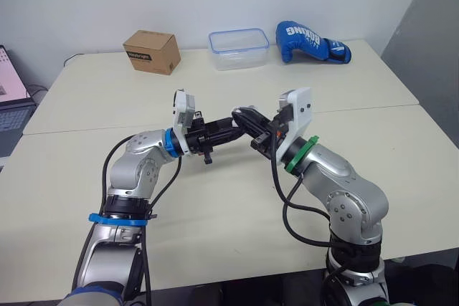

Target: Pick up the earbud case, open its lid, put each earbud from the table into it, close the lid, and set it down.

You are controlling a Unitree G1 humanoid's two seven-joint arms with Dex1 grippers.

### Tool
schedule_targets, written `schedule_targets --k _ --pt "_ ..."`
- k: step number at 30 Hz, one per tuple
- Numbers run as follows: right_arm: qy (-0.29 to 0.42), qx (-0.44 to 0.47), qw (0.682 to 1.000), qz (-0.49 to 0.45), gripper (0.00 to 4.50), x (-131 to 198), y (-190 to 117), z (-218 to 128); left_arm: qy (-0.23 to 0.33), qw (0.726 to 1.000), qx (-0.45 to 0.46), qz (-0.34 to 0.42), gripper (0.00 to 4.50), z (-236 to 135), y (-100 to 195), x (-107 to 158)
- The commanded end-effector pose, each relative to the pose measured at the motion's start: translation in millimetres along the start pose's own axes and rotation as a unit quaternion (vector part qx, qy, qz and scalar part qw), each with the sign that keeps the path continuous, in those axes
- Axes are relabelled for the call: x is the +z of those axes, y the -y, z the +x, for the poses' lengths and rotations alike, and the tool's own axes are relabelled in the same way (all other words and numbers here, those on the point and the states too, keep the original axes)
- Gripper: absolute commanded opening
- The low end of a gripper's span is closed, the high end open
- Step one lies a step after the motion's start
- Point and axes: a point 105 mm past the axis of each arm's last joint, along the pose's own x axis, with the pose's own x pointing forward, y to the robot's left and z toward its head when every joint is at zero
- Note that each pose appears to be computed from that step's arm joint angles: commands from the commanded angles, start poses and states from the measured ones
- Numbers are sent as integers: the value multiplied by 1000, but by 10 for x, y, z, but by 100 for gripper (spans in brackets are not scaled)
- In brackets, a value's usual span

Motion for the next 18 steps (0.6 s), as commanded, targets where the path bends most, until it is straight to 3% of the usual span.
schedule_targets --k 1,16,17,18 --pt "6 9 1000 9 36 -1 -77 17 43 998 -8 40 82 75 29 304" --pt "-10 -30 999 35 36 -90 -48 -16 69 996 16 53 82 95 -34 444" --pt "-11 -30 999 35 107 -92 -47 -16 69 996 16 54 82 97 -33 445" --pt "-11 -34 999 33 132 -92 -36 -19 70 996 15 54 82 97 -31 446"
